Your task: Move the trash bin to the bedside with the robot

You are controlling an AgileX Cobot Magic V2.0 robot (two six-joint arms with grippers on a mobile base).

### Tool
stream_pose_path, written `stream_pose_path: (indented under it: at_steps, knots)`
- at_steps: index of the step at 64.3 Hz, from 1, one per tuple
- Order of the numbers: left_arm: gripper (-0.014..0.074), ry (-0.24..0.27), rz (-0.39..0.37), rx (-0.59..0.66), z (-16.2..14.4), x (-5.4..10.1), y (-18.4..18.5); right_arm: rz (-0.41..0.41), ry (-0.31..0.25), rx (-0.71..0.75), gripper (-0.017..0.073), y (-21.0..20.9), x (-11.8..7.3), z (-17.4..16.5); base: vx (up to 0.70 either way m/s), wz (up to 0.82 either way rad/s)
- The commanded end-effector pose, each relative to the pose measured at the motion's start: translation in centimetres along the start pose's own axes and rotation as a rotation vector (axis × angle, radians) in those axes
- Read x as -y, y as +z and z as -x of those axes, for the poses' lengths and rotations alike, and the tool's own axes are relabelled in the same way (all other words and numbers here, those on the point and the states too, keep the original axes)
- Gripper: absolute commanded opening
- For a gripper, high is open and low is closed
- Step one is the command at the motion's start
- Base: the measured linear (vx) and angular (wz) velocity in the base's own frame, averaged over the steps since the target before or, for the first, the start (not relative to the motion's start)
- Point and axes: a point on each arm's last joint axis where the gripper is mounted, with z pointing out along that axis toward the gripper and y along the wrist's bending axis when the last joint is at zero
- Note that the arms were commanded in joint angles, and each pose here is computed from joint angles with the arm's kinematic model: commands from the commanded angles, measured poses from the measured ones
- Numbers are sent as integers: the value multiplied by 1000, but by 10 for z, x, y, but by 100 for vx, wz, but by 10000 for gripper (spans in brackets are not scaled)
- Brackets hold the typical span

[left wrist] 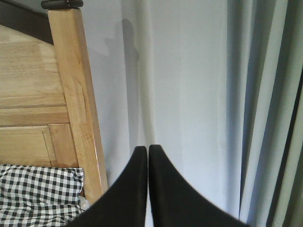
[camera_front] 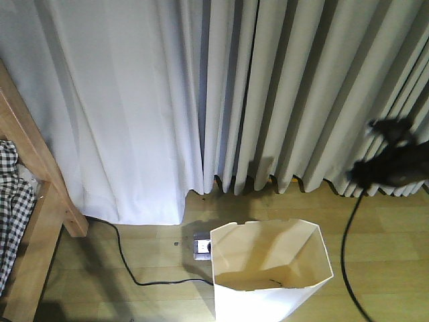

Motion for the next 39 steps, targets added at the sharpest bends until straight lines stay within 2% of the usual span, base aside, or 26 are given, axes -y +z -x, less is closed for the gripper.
stream_pose_path:
  at_steps: [1,14,23,31,39]
  knots:
    - [-6,-7,-6,102,15,1,-2,-68,-38,215,539,-70,-3,24,0,0]
    - [-6,-7,-6,102,15,1,-2,-143,-80,517,539,-174,-18,27,0,0]
    - [-6,-7,-6,102,15,1,-2,-148,-93,688,539,-235,-34,11,0,0]
    - [-6,-7,-6,102,15,1,-2,-135,-81,770,539,-261,-49,-21,0,0]
    - [-6,-7,-6,102,15,1,-2,-106,-54,803,539,-259,-61,-56,0,0]
